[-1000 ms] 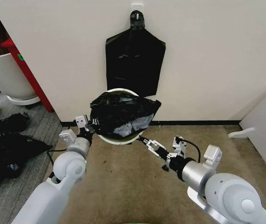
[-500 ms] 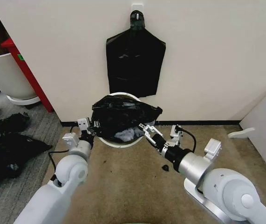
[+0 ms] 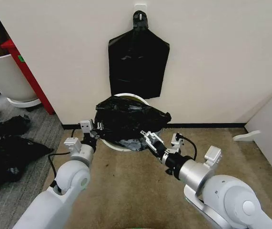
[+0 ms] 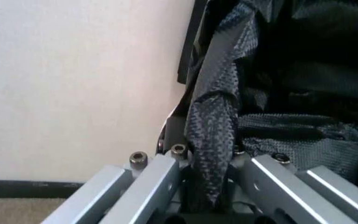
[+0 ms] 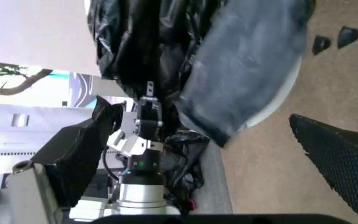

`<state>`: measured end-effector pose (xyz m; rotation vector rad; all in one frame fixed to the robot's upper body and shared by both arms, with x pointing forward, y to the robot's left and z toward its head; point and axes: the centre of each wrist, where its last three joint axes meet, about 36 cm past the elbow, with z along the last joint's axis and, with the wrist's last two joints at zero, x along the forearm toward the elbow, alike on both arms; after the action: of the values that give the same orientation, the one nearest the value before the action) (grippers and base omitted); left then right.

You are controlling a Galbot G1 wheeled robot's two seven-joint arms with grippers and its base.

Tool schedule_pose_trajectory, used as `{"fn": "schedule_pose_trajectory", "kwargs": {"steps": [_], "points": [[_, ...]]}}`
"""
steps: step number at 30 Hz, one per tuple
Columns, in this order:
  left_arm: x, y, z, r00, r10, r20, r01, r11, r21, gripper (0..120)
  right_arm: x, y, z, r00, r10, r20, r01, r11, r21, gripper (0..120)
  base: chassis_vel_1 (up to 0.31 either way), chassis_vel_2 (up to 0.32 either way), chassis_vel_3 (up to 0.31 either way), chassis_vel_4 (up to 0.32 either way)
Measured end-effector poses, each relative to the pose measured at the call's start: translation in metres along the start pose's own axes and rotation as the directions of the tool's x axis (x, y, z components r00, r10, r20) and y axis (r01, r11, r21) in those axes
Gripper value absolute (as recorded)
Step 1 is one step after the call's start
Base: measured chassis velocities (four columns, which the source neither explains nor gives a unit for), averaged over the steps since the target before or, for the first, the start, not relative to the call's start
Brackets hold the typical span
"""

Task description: Place the garbage bag over the trash bin.

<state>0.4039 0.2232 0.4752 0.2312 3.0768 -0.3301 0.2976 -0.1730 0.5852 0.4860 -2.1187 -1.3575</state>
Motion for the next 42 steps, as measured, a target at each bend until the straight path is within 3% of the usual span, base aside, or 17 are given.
{"fn": "schedule_pose_trajectory", "kwargs": {"steps": [15, 42], "points": [[0.005, -0.004, -0.002, 0.999, 0.039, 0.018, -0.038, 0.999, -0.020, 0, -0.003, 0.006, 0.003, 0.998, -0.055, 0.013, 0.055, 0.998, 0.007, 100, 0.000, 0.000, 0.000, 0.000], [0.022, -0.007, -0.020, 0.993, 0.087, 0.078, -0.085, 0.996, -0.028, 0, -0.001, -0.006, 0.012, 0.999, -0.013, 0.041, 0.012, 0.999, 0.031, 2, 0.000, 0.000, 0.000, 0.000]]}}
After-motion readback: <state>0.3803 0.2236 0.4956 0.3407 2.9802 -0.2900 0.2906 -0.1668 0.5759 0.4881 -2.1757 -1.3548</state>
